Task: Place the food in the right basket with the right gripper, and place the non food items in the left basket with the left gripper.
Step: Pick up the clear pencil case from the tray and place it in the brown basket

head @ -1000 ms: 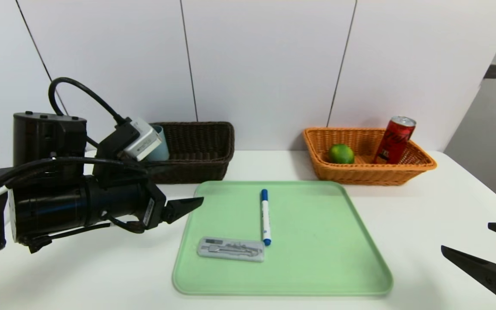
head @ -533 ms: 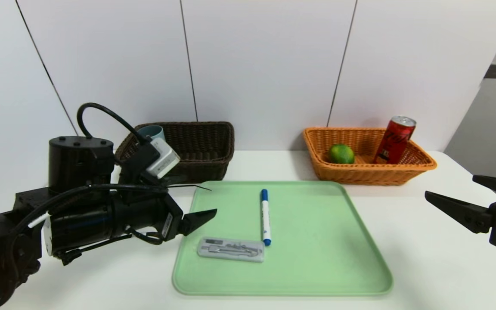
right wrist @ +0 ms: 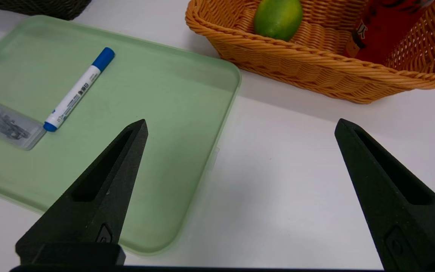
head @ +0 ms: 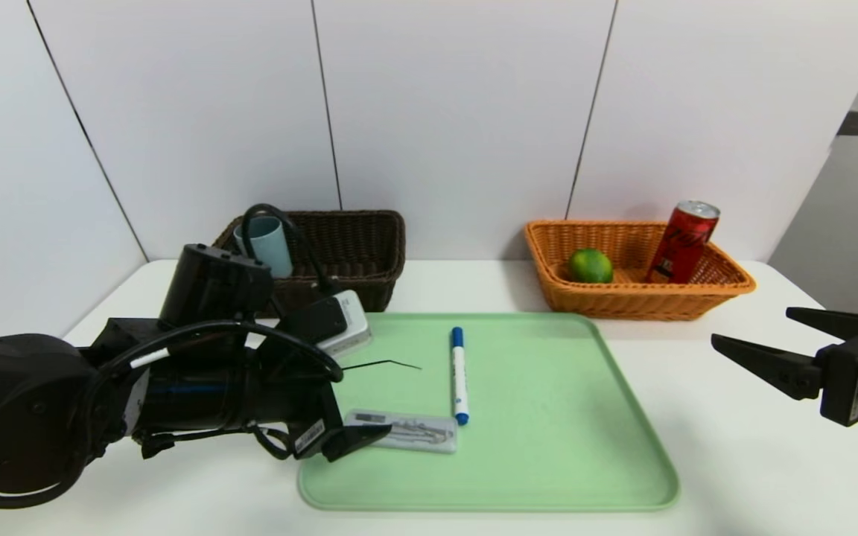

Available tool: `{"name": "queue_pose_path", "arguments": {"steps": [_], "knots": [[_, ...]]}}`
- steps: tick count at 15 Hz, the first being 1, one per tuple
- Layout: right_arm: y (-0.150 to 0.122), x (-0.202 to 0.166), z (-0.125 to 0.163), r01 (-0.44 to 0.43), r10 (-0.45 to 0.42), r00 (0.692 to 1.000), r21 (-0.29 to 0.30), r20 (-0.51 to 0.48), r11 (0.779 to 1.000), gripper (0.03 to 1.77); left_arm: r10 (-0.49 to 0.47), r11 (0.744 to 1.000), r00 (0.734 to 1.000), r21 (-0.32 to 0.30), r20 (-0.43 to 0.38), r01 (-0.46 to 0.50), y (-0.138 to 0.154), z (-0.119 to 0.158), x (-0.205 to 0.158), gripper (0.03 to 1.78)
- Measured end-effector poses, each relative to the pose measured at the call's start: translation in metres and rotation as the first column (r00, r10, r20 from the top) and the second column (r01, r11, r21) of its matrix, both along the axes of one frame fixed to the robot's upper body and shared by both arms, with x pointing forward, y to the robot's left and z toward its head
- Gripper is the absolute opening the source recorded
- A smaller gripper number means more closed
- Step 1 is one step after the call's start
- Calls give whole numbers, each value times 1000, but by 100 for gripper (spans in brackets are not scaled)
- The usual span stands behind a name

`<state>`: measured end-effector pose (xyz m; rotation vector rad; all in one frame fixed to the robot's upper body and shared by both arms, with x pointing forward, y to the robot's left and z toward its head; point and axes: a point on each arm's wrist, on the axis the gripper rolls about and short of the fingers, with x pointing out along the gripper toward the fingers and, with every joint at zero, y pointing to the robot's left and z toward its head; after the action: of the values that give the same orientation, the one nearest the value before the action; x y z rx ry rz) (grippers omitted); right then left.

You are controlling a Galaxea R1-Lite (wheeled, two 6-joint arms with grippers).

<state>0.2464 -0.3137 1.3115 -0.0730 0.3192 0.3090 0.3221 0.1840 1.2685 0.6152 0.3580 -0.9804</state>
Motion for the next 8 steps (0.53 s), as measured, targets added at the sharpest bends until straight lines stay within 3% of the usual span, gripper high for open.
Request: {"name": "queue_pose_path", "arguments": {"steps": [3,8], "knots": [[1,-1,-2,-38,38,999,12,-7,999,171,-83,987,996,132,-41,88,-9,11,1,169],[2,-9,-2,-100,100,995,36,5,994,171,-157,937,986,309,-55,166,-31,25,24,169]]}}
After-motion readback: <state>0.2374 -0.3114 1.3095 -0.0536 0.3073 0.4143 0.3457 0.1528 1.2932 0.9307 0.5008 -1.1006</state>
